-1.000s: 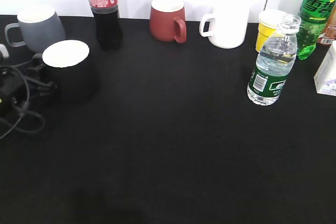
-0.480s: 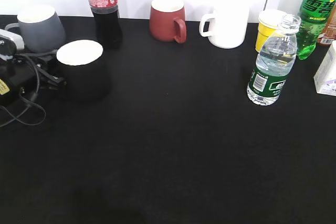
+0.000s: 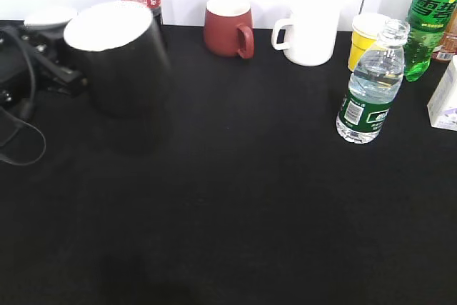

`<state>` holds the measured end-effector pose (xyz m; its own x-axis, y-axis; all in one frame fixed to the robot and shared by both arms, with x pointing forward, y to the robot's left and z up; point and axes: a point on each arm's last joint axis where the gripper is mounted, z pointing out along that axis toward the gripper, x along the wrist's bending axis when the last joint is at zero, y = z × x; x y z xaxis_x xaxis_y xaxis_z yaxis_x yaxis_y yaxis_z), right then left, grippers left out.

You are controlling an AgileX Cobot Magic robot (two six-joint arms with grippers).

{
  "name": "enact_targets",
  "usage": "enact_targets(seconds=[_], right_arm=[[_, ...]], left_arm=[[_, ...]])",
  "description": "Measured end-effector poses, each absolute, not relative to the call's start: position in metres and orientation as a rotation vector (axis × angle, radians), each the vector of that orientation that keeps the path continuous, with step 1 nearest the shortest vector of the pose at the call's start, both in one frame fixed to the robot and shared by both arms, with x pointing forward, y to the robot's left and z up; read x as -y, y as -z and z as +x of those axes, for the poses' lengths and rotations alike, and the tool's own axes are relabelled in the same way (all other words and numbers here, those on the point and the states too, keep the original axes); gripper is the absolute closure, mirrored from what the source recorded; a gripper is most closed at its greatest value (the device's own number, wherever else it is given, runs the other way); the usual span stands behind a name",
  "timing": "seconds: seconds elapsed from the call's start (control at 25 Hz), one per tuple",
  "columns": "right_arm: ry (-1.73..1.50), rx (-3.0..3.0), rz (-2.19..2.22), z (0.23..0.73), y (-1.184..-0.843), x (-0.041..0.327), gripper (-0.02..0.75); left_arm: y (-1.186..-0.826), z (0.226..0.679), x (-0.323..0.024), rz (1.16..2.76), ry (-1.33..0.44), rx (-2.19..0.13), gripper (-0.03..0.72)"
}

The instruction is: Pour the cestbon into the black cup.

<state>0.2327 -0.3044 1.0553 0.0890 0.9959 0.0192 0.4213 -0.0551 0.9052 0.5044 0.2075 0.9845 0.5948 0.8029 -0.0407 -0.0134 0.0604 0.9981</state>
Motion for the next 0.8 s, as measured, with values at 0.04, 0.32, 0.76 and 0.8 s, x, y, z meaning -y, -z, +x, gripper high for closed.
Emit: enact_targets(seconds=[0.04,0.32,0.76,0.8], right_arm=[[-0.936,-1.438,1.592,0.233,-1.055,0.304,0.259],[-1.065,-1.372,1.379,0.266,-1.089,0.3,0.259],[-1.173,-1.41,1.343,0.384,-1.013,0.287,0.31],[-1.172,-1.49,1.32,0.391,-1.006,0.279,0.31]], left_arm=[[-0.988,0.501,-0.204,1.391,-0.703,-0.719,0.652],[-0.987,0.498,-0.201,1.449,-0.689,-0.724,0.652],[-0.986,0.499,-0.201,1.458,-0.687,-0.733,0.652],[-0.986,0.499,-0.201,1.458,-0.687,-0.733,0.652]])
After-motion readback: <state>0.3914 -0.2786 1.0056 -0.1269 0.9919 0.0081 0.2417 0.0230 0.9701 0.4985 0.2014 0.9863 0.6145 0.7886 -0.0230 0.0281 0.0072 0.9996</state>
